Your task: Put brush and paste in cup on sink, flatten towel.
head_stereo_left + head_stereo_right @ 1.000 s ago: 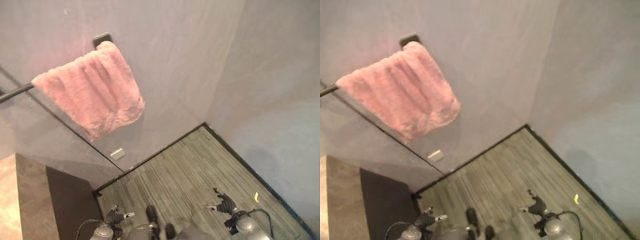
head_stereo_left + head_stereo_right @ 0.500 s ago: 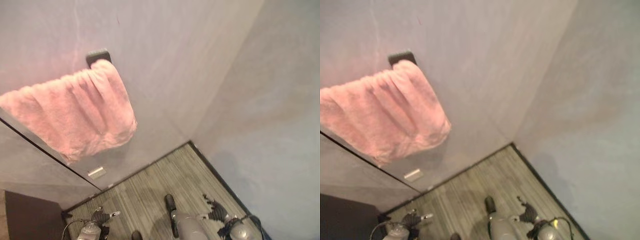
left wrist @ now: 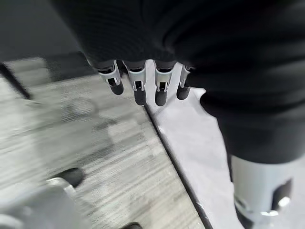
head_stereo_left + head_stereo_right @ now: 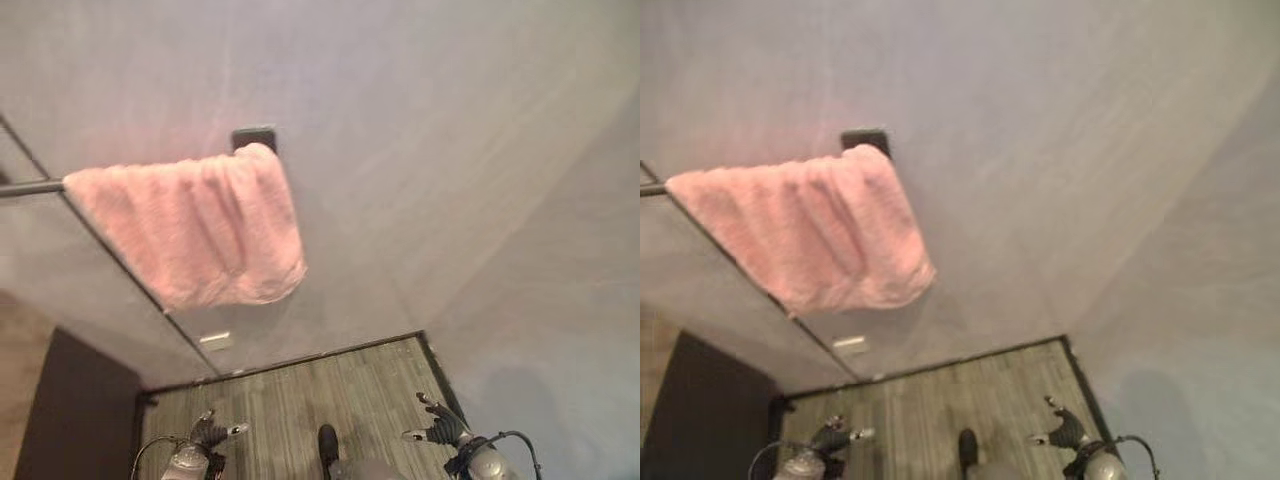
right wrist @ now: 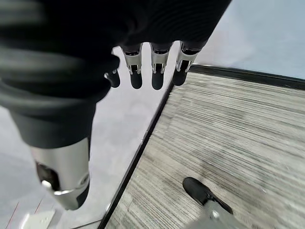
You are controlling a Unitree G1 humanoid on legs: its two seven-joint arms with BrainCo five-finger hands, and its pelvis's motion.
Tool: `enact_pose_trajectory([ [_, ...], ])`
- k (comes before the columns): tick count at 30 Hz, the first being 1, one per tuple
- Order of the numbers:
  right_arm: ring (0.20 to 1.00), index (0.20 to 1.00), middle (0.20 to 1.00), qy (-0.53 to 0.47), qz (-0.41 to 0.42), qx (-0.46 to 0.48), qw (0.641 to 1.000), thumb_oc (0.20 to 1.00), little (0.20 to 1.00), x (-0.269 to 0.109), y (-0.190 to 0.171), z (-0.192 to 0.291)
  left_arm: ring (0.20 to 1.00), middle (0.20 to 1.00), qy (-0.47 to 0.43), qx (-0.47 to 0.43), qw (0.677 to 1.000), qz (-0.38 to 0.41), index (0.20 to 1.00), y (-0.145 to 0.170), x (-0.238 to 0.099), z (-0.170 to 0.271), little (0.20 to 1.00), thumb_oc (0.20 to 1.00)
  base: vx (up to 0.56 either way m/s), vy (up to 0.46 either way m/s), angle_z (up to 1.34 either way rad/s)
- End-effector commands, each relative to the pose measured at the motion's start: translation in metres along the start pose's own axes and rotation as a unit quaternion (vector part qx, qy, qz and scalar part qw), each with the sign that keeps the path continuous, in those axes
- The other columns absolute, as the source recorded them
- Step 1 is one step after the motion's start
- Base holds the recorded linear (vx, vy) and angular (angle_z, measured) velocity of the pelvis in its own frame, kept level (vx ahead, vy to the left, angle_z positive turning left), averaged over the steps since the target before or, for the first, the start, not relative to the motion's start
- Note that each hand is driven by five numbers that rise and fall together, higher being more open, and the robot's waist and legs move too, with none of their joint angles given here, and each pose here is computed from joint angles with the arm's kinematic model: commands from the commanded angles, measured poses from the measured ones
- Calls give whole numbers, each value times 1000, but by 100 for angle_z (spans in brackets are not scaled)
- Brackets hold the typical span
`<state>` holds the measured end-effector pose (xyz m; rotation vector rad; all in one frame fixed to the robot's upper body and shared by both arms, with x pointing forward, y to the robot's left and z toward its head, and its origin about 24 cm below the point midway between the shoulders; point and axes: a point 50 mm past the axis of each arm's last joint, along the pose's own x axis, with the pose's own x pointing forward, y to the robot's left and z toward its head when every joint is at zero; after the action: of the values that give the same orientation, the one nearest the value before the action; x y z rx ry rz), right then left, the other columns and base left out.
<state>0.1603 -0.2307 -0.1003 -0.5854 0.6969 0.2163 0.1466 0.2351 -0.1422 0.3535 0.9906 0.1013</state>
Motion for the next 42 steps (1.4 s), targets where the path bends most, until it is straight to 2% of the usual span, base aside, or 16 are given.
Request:
enact_pose_trajectory([
  [1,1000,1000,1000,-52,-42,24,997,1000,1000,0,-16,18,1000,1000,-33,14,999,37,1000,21,-1,5,1000,1000,103,147,13],
  [7,1000,1000,1000,-88,-83,57,991,1000,1000,1,-40,36,1000,1000,-76,27,996,45,1000,29,0,24,1000,1000,194,301,18],
  [10,1000,1000,1000,-131,-123,66,982,1000,1000,2,-63,59,1000,1000,-140,43,988,46,1000,37,-2,54,1000,1000,155,309,-25],
  [13,1000,1000,1000,-184,-158,61,968,1000,1000,8,-90,93,1000,1000,-235,93,966,55,1000,54,-13,94,1000,1000,117,340,-35],
  [17,1000,1000,1000,-194,-175,70,963,1000,1000,3,-103,94,1000,1000,-263,123,956,50,1000,62,-16,111,1000,1000,162,148,-26],
  [19,1000,1000,1000,-220,-202,83,951,1000,1000,-3,-118,105,1000,1000,-318,145,935,64,1000,73,-26,145,1000,1000,138,16,29],
  [20,1000,1000,1000,-220,-202,84,951,1000,1000,-3,-118,105,1000,1000,-318,145,935,64,1000,73,-26,145,1000,1000,112,-27,81],
  [21,1000,1000,1000,-223,-208,91,948,1000,1000,-3,-127,106,1000,1000,-356,168,916,68,1000,76,-34,166,1000,1000,93,-30,85],
  [23,1000,1000,1000,-233,-214,91,944,1000,1000,-3,-134,113,1000,1000,-362,167,914,74,1000,80,-35,171,1000,1000,92,-27,77],
  [24,1000,1000,1000,-255,-212,95,939,1000,1000,-2,-144,131,1000,1000,-398,145,902,83,1000,86,-45,189,1000,1000,62,-17,50],
  [28,1000,1000,1000,-286,-193,80,935,1000,1000,-2,-151,155,1000,1000,-450,122,881,73,1000,89,-62,216,1000,1000,60,-39,8],
  [29,1000,1000,1000,-315,-175,59,931,1000,1000,-5,-153,177,1000,1000,-489,122,861,69,1000,90,-76,234,1000,1000,74,-48,7],
  [31,1000,1000,1000,-327,-170,51,928,1000,1000,-5,-154,188,1000,1000,-499,118,855,70,1000,92,-80,240,1000,1000,27,-27,15],
  [34,1000,1000,1000,-391,-139,31,909,1000,1000,-8,-146,242,1000,1000,-578,82,811,48,1000,87,-110,281,1000,1000,-42,-10,5],
  [35,1000,1000,1000,-392,-139,30,909,1000,1000,-8,-146,243,1000,1000,-578,81,811,48,1000,87,-110,281,1000,1000,-12,-9,-10],
  [42,1000,1000,1000,-444,-8,66,893,1000,1000,-4,-89,295,1000,1000,-611,39,790,-31,1000,47,-124,310,1000,1000,44,-18,-4],
])
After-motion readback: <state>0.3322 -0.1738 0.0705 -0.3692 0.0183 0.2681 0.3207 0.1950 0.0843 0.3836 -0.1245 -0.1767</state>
